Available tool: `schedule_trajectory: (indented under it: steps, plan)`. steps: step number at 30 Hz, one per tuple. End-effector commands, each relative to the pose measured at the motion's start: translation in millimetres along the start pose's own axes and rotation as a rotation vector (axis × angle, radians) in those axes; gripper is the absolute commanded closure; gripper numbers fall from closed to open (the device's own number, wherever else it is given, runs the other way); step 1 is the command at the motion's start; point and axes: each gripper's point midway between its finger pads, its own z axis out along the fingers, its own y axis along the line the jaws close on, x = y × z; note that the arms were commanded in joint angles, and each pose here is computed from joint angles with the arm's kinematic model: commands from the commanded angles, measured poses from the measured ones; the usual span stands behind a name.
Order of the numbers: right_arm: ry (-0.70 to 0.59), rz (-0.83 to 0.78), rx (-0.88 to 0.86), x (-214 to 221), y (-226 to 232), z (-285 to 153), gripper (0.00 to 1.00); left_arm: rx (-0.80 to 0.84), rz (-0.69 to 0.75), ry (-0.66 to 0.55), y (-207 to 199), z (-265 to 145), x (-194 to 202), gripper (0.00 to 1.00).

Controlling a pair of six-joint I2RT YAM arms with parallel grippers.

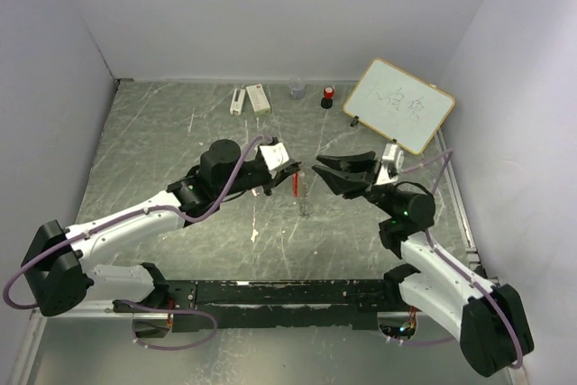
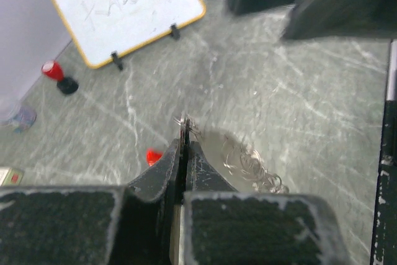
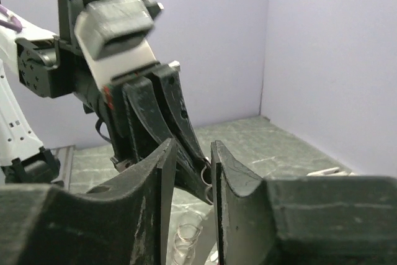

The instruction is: Put the keys on the keyring

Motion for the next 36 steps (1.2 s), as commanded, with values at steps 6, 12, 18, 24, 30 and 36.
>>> schedule_trajectory:
  steps: [6, 12, 18, 24, 30, 36]
  plan:
    - [0.008, -0.124, 0.116, -16.0, -10.6, -9.4, 0.66, -0.132, 0.042, -0.017, 28.2, -18.2, -33.5, 0.93]
    - [0.154, -0.117, 0.109, 9.7, -21.5, -4.6, 0.67, -0.113, 0.063, -0.018, 27.0, -17.0, -39.4, 0.93]
    - [0.242, -0.156, 0.090, 22.1, -29.0, -1.6, 0.70, -0.043, 0.081, -0.020, 16.5, -15.4, -42.6, 0.93]
    - [0.274, -0.171, 0.035, 29.9, -24.8, 0.2, 0.72, 0.047, 0.098, -0.024, 2.2, -13.2, -44.1, 0.93]
    - [0.275, -0.184, -0.041, 32.8, -13.3, -0.3, 0.70, 0.112, 0.107, -0.016, -8.7, -12.2, -40.2, 0.93]
    - [0.269, -0.189, -0.093, 32.8, -4.0, -1.4, 0.69, 0.127, 0.110, -0.013, -10.9, -11.2, -38.6, 0.93]
